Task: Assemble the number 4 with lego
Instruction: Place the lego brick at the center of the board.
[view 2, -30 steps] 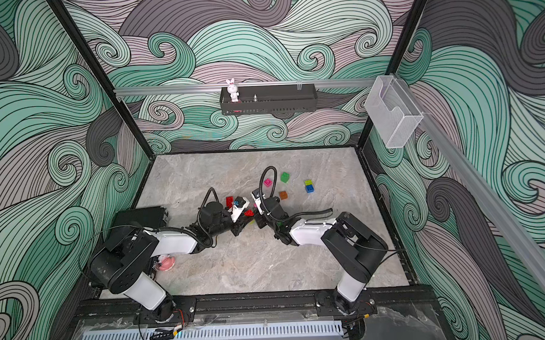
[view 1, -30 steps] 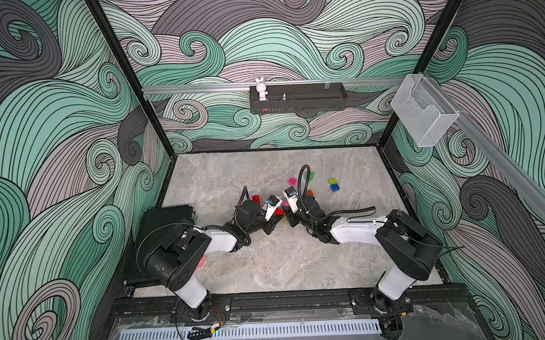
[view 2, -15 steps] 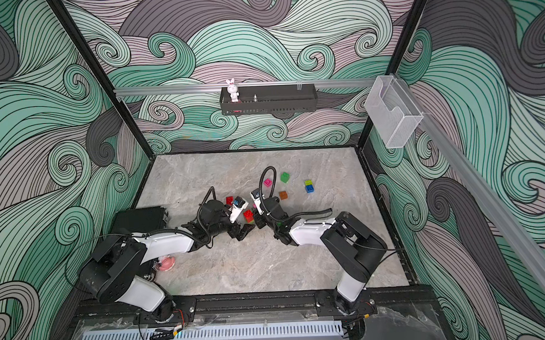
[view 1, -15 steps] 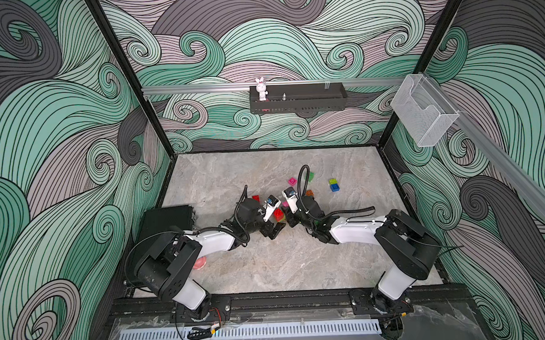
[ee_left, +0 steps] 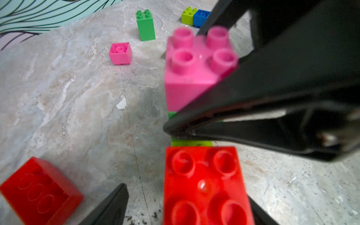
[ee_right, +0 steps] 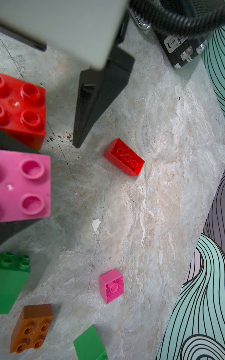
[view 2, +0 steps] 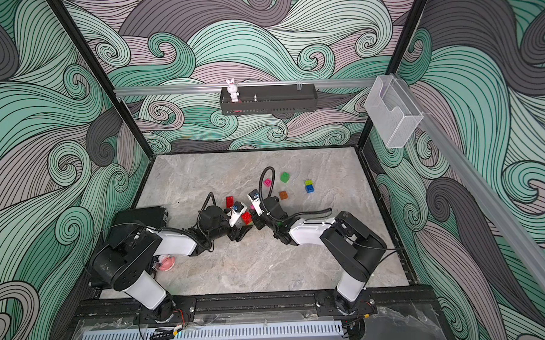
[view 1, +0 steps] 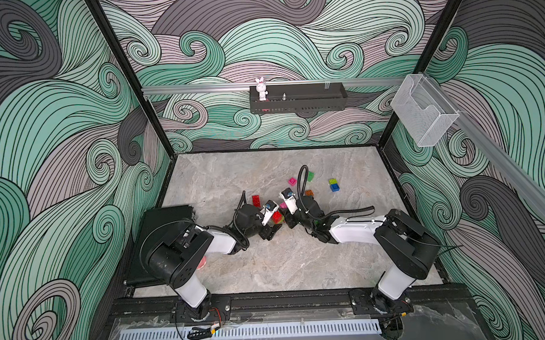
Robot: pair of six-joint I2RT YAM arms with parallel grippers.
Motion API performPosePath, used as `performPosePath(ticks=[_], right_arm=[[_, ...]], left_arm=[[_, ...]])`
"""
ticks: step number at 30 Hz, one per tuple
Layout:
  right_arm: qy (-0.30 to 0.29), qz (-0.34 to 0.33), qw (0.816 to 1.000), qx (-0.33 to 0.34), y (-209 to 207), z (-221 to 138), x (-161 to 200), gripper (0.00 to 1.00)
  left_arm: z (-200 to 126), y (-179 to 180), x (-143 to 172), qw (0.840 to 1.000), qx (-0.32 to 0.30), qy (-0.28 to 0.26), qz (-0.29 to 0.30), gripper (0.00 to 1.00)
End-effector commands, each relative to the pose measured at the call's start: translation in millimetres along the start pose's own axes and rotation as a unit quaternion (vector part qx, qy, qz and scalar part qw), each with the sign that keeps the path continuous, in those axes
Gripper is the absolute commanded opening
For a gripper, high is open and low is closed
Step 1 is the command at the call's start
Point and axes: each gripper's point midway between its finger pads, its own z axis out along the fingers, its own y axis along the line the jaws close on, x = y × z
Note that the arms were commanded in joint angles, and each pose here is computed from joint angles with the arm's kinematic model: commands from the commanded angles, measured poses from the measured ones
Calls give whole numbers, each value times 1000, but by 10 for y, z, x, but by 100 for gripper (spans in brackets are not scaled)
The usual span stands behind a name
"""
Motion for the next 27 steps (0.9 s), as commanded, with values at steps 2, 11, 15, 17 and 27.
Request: performPosePath(ticks=[2, 11, 15, 17, 27], right_arm=[[276, -8, 959, -64, 271, -251, 1644, 5], [280, -9, 958, -66, 281, -241, 1651, 6], [282, -9, 957, -67, 285, -239, 1662, 6], [281, -9, 957, -68, 288, -238, 1655, 6], [282, -8, 957, -65, 279, -239, 1658, 8]], left_arm=[[28, 26, -196, 999, -1, -52, 11, 75], [-24, -3, -296, 996, 11, -89, -5, 69], [-16, -25, -320, 996, 19, -91, -7, 61], [-9, -32, -303, 996, 21, -88, -7, 58], [40, -56, -156, 998, 27, -62, 9, 36]])
